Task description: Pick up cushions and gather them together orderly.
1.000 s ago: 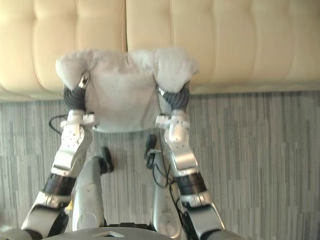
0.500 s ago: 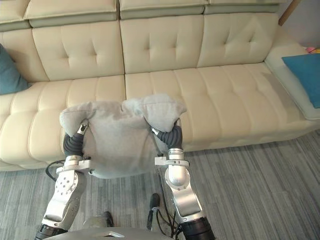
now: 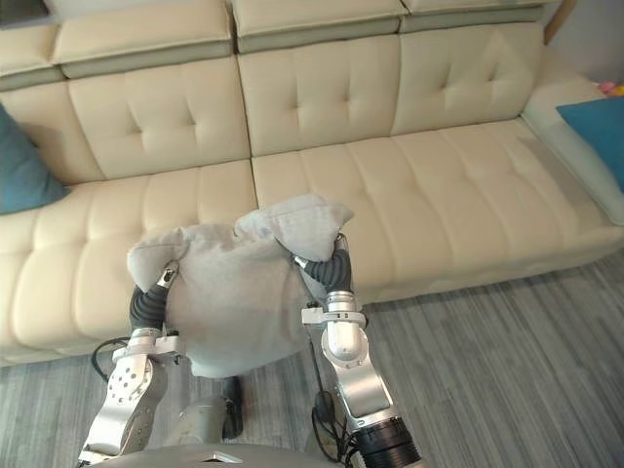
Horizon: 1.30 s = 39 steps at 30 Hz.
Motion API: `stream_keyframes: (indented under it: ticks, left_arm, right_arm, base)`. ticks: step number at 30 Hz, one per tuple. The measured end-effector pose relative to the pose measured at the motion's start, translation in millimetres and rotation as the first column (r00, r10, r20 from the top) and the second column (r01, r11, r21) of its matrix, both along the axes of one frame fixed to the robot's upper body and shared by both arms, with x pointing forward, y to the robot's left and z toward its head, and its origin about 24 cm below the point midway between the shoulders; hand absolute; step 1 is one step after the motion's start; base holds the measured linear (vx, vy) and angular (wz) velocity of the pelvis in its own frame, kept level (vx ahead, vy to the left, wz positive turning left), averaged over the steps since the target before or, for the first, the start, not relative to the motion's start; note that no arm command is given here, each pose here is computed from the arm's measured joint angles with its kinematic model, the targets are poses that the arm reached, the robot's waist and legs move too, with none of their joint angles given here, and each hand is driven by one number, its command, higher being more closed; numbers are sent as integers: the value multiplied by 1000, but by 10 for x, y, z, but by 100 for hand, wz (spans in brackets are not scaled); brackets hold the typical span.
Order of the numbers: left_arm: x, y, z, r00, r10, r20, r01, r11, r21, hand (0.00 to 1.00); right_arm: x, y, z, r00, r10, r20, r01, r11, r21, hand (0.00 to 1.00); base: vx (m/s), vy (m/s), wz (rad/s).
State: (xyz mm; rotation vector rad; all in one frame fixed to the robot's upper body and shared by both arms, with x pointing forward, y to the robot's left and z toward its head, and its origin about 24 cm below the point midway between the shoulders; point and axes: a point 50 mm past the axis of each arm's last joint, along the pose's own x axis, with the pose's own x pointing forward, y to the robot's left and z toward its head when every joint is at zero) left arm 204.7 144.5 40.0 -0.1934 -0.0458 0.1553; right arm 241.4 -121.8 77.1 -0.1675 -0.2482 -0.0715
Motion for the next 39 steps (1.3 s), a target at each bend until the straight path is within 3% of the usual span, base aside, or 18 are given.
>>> stream_keyframes:
  ticks: [5, 15, 21, 29, 39]
  left_arm:
    - [-58, 51, -92, 999, -5, -54, 6, 1000, 26, 100]
    - [33, -8, -57, 998, -60, -25, 60, 998, 24, 100]
    - [137, -264, -92, 986, -162, -29, 162, 987, -3, 100]
    - [50, -238, 91, 989, -140, 56, 142, 990, -25, 100]
    - [79, -234, -57, 987, -162, -13, 163, 987, 7, 100]
  right_arm:
    - [10, 33, -227, 995, 12, -102, -11, 1000, 3, 100]
    - [-29, -78, -230, 994, 0, -105, -1, 1000, -5, 100]
    - [-187, -354, -287, 988, -82, -128, 78, 996, -39, 100]
    - [-328, -313, 43, 998, -62, 6, 62, 998, -4, 100]
    - [-177, -318, -137, 996, -68, -64, 66, 997, -26, 100]
  base:
    - [291, 93, -30]
    - [370, -91, 7]
    - [176, -70, 34]
    - [11, 41, 11]
    - [61, 121, -7]
